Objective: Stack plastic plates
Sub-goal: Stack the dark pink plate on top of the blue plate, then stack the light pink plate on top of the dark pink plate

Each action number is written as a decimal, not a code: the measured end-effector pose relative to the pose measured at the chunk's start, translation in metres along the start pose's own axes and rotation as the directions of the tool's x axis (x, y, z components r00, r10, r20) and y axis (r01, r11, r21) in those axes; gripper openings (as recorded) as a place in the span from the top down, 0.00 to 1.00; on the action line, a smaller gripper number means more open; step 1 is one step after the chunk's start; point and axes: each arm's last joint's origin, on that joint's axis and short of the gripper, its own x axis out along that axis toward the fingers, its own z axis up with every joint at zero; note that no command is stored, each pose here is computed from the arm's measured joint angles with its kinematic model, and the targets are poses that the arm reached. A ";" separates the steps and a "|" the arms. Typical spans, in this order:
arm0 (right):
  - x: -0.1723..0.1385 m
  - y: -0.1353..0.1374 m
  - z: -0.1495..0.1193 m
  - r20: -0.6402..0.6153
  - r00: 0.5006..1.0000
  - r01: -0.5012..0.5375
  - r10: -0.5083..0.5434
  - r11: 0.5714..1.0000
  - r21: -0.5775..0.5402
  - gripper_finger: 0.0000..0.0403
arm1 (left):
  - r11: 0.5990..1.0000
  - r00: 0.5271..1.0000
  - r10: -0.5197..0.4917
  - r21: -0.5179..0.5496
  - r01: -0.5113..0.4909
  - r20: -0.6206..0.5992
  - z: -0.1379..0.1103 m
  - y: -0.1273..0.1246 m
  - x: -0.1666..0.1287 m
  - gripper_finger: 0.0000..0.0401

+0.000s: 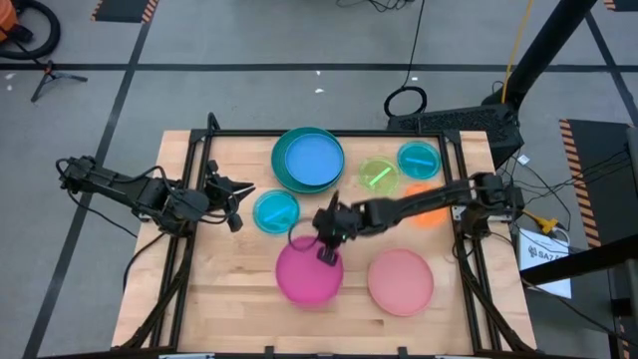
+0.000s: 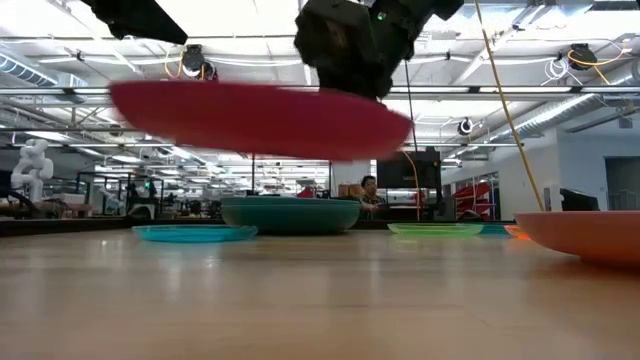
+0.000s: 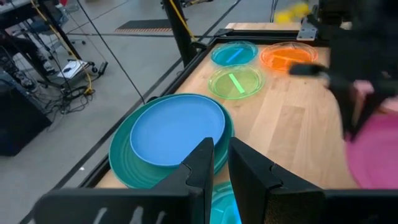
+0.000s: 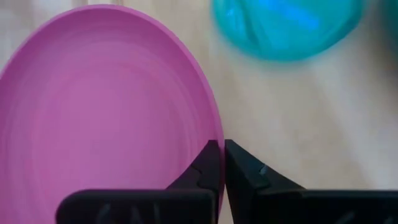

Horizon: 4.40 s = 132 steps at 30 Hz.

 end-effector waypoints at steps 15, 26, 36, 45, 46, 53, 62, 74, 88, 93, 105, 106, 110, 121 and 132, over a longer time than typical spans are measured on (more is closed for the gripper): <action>-0.052 -0.145 0.053 0.128 0.959 0.210 -0.254 0.935 0.285 0.99 | 0.999 1.000 0.000 0.033 0.000 0.002 0.000 0.000 0.000 0.86; -0.059 -0.224 0.055 0.101 0.918 0.268 -0.383 0.788 0.554 0.99 | 0.999 1.000 -0.001 0.036 0.001 0.000 0.000 0.000 0.000 0.86; -0.049 -0.243 0.053 0.080 0.905 0.289 -0.418 0.741 0.606 0.99 | 0.999 1.000 0.000 0.033 0.000 -0.001 0.000 0.000 0.000 0.86; -0.050 -0.246 0.051 0.056 0.875 0.352 -0.481 0.712 0.608 0.97 | 0.999 1.000 0.000 0.032 0.000 -0.002 0.000 0.000 0.000 0.86; -0.050 -0.246 0.051 0.056 0.875 0.352 -0.480 0.712 0.607 0.96 | 0.999 1.000 0.000 0.032 0.000 -0.001 0.000 0.000 0.000 0.86; -0.050 -0.246 0.050 0.051 0.876 0.349 -0.479 0.704 0.618 0.91 | 0.999 1.000 0.000 0.033 0.000 -0.002 0.000 0.000 0.000 0.86; -0.049 -0.245 0.050 0.051 0.879 0.344 -0.475 0.703 0.623 0.84 | 0.999 1.000 0.000 0.033 0.000 -0.002 0.000 0.000 0.000 0.86; -0.056 -0.193 0.056 0.116 0.929 0.247 -0.351 0.824 0.510 0.81 | 1.000 1.000 0.002 0.030 -0.001 -0.009 -0.001 0.000 0.000 0.86; -0.043 -0.057 0.026 -0.034 0.992 -0.096 0.118 0.917 0.388 0.81 | 1.000 1.000 0.002 0.021 -0.002 -0.011 -0.001 0.000 0.000 0.86; -0.041 -0.009 0.000 -0.146 0.974 -0.099 0.173 0.905 0.413 0.81 | 1.000 1.000 0.001 0.018 -0.001 -0.006 -0.001 0.000 0.000 0.86; -0.071 0.024 -0.089 -0.679 0.713 0.312 -0.174 0.946 0.086 0.81 | 0.998 1.000 -0.001 0.069 0.001 0.008 0.001 0.000 0.000 0.86; -0.074 0.024 -0.094 -0.683 0.692 0.333 -0.234 0.943 0.015 0.81 | 0.997 1.000 -0.004 0.081 0.002 0.017 0.002 0.000 0.000 0.86; -0.082 0.028 -0.105 -0.667 0.652 0.267 -0.360 0.933 -0.243 0.81 | 0.995 0.997 -0.013 0.098 0.005 0.076 0.009 -0.002 0.000 0.86; -0.070 0.042 -0.098 -0.501 0.797 0.174 -0.338 0.922 -0.345 0.66 | 0.990 0.993 -0.017 0.144 0.000 0.115 0.014 -0.002 -0.001 0.86; -0.063 0.040 -0.096 -0.454 0.829 0.120 -0.327 0.897 -0.425 0.60 | 0.989 0.992 -0.017 0.147 -0.001 0.125 0.015 -0.002 -0.001 0.86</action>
